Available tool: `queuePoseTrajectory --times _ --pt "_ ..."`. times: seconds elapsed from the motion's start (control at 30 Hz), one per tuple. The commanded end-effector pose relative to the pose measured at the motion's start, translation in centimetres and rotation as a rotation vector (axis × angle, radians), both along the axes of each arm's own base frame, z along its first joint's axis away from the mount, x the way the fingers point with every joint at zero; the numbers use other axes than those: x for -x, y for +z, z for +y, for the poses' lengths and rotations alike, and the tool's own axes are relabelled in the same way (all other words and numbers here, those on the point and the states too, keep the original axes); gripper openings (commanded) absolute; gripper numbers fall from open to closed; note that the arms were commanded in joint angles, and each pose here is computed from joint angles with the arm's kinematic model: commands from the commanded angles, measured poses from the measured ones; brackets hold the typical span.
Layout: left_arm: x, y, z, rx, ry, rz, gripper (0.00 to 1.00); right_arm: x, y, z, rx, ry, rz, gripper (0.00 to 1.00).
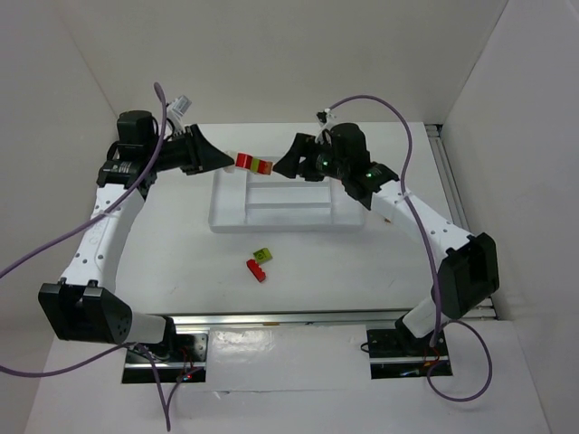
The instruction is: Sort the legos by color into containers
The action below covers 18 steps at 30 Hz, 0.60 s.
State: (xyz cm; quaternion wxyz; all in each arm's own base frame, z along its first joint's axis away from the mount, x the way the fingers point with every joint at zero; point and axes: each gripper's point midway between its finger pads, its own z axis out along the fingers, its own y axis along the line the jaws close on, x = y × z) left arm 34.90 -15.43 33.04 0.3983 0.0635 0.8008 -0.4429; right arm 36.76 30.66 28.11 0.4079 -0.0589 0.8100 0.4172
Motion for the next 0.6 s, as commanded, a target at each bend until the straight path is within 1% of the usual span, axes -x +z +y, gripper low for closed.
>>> queuePoseTrajectory --times 0.0,0.03,0.07,0.17,0.27,0.33,0.37,0.43,0.5,0.53,0.57 --pt "-0.8 0.8 0.6 -0.064 0.065 -0.066 0.00 0.3 4.5 -0.7 -0.104 -0.097 -0.097 0.75" --pt "-0.6 0.5 0.7 -0.080 0.087 -0.053 0.00 0.3 3.9 -0.7 -0.108 -0.100 -0.082 0.75" --pt "-0.8 0.4 0.9 -0.090 0.094 -0.060 0.00 0.5 4.9 -0.6 -0.129 -0.090 -0.109 0.75" --pt "-0.7 0.2 0.7 -0.097 0.097 -0.051 0.00 0.7 4.9 0.6 -0.135 -0.041 -0.099 0.75" --pt "-0.6 0.2 0.4 -0.097 0.088 -0.051 0.00 0.7 4.3 1.3 -0.136 -0.020 -0.094 0.75" --pt "-0.5 0.0 0.5 -0.102 0.095 -0.042 0.00 1.1 3.4 2.4 -0.134 0.026 -0.073 0.75" --pt "-0.5 0.0 0.5 -0.102 0.095 -0.042 0.00 0.7 4.1 2.6 -0.139 0.026 -0.081 0.74" --pt "-0.4 0.4 0.2 -0.101 0.087 -0.052 0.00 0.7 2.3 3.5 -0.114 0.045 -0.036 0.73" --pt "-0.4 0.4 0.2 -0.101 0.087 -0.052 0.00 0.4 2.4 3.7 -0.121 0.046 -0.047 0.71" --pt "-0.4 0.4 0.2 -0.101 0.087 -0.052 0.00 0.5 2.7 3.8 -0.130 0.057 -0.056 0.69" --pt "-0.5 0.4 0.2 -0.107 0.084 -0.059 0.00 0.4 2.3 4.0 -0.131 0.054 -0.041 0.69"
